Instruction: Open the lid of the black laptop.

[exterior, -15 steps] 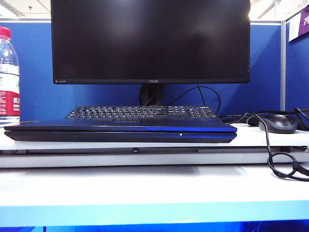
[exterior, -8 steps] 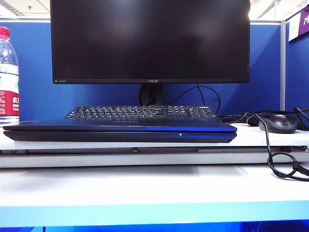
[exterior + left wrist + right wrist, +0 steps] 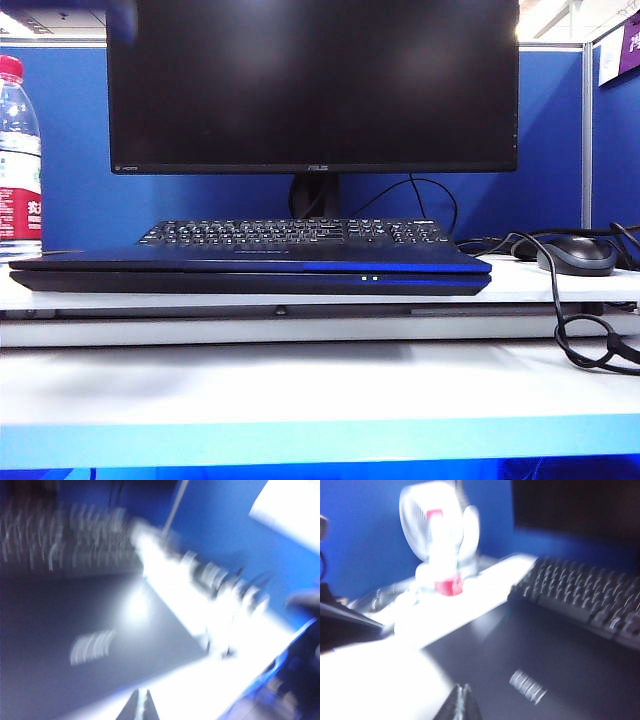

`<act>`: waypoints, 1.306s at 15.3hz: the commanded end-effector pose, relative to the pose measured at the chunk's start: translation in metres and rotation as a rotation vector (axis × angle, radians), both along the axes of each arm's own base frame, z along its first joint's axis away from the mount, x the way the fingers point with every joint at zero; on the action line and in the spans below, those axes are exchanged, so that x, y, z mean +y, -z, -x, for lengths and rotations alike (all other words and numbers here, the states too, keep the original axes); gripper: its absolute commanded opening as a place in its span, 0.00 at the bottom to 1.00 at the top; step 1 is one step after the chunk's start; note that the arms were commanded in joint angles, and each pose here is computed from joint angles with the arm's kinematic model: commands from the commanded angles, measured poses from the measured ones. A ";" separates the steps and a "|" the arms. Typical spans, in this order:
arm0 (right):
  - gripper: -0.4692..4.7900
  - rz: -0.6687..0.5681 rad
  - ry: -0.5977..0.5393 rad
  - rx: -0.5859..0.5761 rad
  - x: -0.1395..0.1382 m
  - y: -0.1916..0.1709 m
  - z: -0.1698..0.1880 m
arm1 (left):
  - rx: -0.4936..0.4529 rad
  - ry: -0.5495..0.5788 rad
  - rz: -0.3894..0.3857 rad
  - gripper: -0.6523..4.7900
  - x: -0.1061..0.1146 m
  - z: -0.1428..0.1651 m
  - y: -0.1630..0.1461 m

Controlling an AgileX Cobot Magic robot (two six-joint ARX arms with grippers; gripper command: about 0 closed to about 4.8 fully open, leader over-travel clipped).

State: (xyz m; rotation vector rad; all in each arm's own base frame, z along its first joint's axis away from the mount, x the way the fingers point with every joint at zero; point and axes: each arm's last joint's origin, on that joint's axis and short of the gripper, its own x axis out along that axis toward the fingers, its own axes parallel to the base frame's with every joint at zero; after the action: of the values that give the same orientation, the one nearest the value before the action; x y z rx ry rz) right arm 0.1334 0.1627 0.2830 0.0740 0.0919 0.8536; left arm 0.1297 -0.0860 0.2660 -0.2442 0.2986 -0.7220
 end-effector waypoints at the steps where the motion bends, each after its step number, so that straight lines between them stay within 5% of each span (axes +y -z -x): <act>1: 0.09 -0.008 -0.003 0.051 0.003 0.023 0.003 | 0.095 -0.049 -0.028 0.11 0.002 0.000 0.030; 11: 0.09 0.091 0.075 0.282 0.008 0.109 -0.005 | 0.227 -0.193 -0.183 0.11 0.004 -0.005 0.083; 20: 0.09 0.061 0.152 0.296 0.000 0.116 -0.025 | 0.249 -0.189 -0.200 0.11 -0.009 -0.028 0.101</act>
State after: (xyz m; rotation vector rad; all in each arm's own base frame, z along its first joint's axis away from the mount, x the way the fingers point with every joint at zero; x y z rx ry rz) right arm 0.1575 0.1618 0.1635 0.1353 0.4071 0.6808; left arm 0.1553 -0.0939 0.1630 -0.1636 0.6020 -0.4576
